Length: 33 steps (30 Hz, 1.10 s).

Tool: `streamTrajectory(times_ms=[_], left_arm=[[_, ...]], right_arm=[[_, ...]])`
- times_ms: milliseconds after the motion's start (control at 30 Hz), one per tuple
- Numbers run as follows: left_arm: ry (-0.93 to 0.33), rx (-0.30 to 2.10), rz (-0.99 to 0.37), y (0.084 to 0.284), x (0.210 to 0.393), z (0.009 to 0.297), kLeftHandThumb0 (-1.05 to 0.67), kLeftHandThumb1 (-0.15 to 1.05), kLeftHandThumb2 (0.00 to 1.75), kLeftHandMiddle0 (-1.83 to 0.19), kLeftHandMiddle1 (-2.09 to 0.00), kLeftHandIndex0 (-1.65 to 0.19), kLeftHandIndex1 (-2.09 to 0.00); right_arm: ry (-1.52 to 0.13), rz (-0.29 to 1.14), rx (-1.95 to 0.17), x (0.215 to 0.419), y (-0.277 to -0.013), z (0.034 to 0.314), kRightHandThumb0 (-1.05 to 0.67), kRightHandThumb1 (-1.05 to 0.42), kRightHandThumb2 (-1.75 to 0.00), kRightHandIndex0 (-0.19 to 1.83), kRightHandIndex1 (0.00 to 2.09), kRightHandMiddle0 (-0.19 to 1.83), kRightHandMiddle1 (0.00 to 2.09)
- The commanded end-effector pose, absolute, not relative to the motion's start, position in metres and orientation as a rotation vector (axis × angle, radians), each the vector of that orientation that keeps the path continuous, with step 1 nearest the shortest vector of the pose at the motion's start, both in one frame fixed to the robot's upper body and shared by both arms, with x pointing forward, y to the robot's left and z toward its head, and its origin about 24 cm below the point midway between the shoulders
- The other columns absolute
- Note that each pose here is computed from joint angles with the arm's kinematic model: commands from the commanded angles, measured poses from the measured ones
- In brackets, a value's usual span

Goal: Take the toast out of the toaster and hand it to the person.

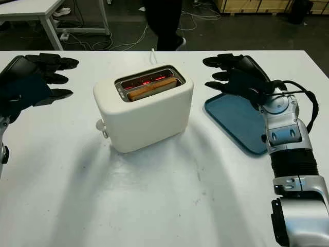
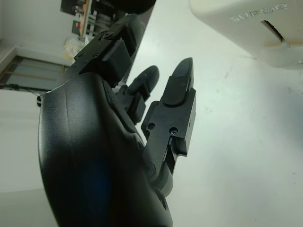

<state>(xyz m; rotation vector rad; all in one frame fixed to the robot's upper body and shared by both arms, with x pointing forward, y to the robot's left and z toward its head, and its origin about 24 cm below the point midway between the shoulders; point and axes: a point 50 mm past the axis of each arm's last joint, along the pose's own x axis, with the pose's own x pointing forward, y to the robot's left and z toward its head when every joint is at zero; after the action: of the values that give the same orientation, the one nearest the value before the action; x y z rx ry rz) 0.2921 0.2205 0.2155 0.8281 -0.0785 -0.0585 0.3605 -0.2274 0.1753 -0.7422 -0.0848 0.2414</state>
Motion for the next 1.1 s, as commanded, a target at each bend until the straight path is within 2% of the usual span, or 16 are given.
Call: streamTrajectory(times_ms=[0,533,1067], left_arm=[[-0.088,0.838,-0.056,0.2206,0.2926,0.2161,-0.01,0.92,0.12,-0.53,-0.46,-0.64,-0.01],[-0.090,0.836,-0.057,0.2200,0.2926,0.2166,0.01,0.92,0.13,-0.51,-0.49,-0.64,0.00],[-0.081,0.823,-0.049,0.2214,0.2917,0.2154,-0.01,0.92,0.14,-0.48,-0.52,-0.63,0.00]], right_arm=[[-0.100,0.236,-0.740,0.3614,-0.2252,0.1800,-0.40,-0.92,-0.09,0.69,0.00,0.58,0.00],[-0.099,0.241,-0.734,0.3608,-0.2239,0.1808,-0.47,-0.92,-0.09,0.70,0.01,0.59,0.01],[-0.099,0.244,-0.730,0.3605,-0.2239,0.1797,-0.45,-0.92,-0.09,0.70,0.00,0.59,0.00]])
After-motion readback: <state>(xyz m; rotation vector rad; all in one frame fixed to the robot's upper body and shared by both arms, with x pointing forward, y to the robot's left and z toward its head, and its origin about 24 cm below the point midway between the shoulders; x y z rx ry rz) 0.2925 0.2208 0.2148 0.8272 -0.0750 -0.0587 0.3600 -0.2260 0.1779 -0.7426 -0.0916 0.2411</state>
